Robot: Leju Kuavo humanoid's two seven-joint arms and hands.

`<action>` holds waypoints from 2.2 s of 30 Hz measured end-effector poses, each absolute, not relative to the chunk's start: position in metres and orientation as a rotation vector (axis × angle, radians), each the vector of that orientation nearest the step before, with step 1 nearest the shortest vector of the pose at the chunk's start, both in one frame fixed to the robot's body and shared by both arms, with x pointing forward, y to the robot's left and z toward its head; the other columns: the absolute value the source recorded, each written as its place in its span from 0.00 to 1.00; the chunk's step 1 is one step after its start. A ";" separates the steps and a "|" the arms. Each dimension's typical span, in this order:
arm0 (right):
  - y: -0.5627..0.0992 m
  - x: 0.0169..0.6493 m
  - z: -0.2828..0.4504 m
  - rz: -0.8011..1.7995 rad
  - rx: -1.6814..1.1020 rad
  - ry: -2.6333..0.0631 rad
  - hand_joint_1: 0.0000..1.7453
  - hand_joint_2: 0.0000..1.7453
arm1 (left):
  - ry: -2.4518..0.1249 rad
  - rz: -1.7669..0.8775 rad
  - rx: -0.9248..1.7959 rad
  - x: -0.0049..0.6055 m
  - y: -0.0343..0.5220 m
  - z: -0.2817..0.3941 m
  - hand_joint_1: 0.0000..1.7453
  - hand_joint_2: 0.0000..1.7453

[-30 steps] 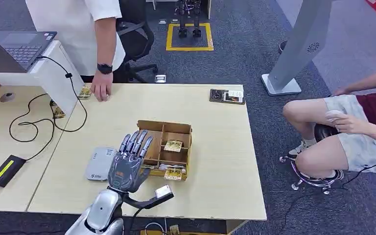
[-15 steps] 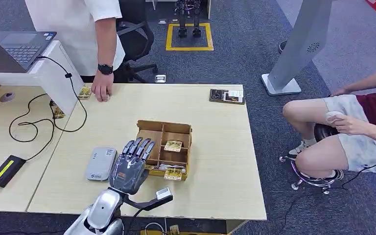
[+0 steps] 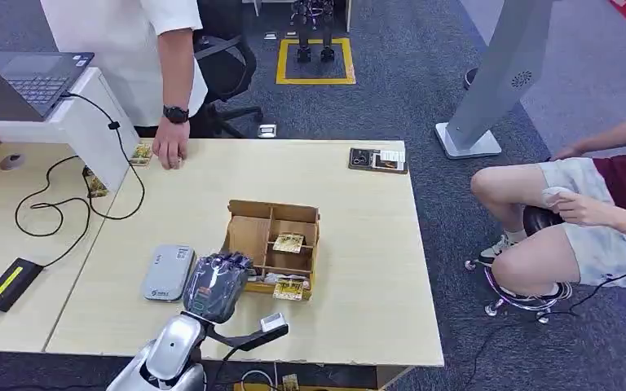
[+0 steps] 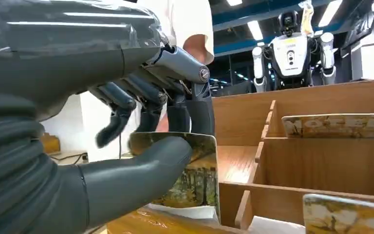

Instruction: Pass the card to the sensor for recognition and then transmit it.

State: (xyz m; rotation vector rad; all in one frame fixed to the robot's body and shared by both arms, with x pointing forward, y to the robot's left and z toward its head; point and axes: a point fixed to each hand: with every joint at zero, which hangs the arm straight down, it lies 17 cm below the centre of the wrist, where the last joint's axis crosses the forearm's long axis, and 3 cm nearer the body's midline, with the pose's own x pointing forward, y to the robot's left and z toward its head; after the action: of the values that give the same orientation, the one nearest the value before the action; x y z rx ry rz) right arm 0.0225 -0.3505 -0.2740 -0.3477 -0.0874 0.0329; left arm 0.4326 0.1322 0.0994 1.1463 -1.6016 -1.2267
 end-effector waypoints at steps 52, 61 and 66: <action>-0.339 0.037 -0.279 0.067 -0.347 -0.116 0.00 1.00 | -1.979 -0.684 1.159 0.467 0.159 0.232 0.00 1.00; -0.340 0.037 -0.279 0.069 -0.345 -0.117 0.00 1.00 | -1.966 -0.712 1.177 0.467 0.164 0.226 0.00 1.00; -0.340 0.036 -0.279 0.069 -0.343 -0.118 0.00 1.00 | -2.005 -0.722 1.117 0.464 0.163 0.222 0.00 1.00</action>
State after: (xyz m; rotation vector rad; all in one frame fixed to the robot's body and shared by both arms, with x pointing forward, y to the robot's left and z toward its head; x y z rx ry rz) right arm 0.0363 -0.3396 -0.2794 -0.3427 -0.1176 0.0690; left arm 0.4643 0.1629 0.2221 1.1175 -2.0047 -0.7216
